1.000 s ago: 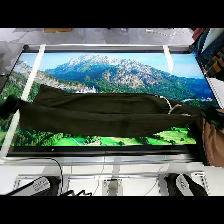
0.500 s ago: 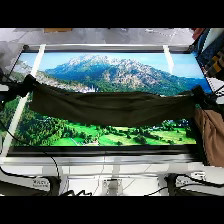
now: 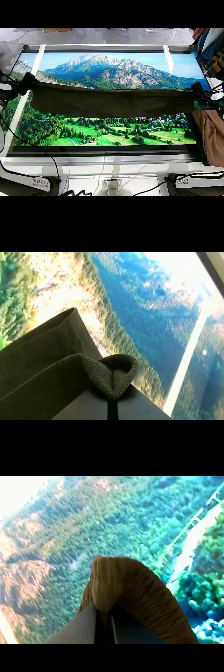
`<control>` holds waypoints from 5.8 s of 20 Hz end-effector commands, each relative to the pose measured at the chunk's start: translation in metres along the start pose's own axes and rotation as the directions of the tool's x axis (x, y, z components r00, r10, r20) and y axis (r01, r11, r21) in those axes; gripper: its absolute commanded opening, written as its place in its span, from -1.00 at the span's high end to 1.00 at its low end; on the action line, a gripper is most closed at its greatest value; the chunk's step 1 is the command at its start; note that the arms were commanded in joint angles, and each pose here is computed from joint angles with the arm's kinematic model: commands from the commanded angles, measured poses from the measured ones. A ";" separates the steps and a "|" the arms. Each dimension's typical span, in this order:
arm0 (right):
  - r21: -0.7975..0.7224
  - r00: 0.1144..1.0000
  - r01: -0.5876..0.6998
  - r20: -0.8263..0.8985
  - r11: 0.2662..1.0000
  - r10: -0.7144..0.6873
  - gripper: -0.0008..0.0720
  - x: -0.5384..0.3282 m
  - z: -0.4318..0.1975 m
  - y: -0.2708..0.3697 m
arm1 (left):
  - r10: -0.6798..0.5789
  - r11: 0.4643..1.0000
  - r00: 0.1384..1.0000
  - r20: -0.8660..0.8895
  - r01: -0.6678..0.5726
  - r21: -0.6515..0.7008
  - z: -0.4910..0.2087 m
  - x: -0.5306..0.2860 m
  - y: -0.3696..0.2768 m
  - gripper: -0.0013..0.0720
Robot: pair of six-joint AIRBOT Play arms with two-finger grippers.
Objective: Fold the clothes and pants, and hang the long-sleeved shirts on hangers.
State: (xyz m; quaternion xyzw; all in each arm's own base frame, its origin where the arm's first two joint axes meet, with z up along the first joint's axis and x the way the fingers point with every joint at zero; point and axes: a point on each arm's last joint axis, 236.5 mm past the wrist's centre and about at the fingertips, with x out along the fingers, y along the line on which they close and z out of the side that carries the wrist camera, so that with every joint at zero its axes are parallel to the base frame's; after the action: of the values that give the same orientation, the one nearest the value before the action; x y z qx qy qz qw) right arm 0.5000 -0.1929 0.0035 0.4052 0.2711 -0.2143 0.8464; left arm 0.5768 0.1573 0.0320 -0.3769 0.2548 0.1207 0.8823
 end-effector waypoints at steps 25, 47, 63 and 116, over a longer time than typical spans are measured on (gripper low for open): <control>-0.174 0.999 -0.035 -0.038 0.984 0.029 -0.89 0.018 -0.016 0.042 | 0.015 1.000 0.992 -0.121 -0.011 0.029 0.003 -0.056 0.005 -0.30; -0.585 0.899 -0.281 -0.437 0.761 -0.004 -0.89 -0.012 -0.149 0.104 | 0.141 0.927 0.973 -0.181 -0.194 -0.322 -0.091 -0.032 0.133 -0.26; -0.448 0.897 -0.345 -0.415 0.825 0.149 -0.51 -0.013 -0.148 0.144 | 0.142 0.990 0.989 0.051 -0.143 0.014 -0.054 0.022 0.066 0.92; -0.552 0.769 -0.556 -0.626 0.622 0.131 0.87 -0.083 -0.190 0.281 | -0.182 0.617 0.410 -0.894 0.756 0.221 -0.421 -0.174 -0.261 -0.92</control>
State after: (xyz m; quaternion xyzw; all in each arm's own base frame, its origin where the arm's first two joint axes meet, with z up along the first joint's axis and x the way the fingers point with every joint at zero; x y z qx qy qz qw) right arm 0.5474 0.1479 0.1170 0.1371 0.4612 0.2116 0.8507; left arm 0.4035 -0.3308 0.0342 -0.1423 0.4992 -0.4045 0.7530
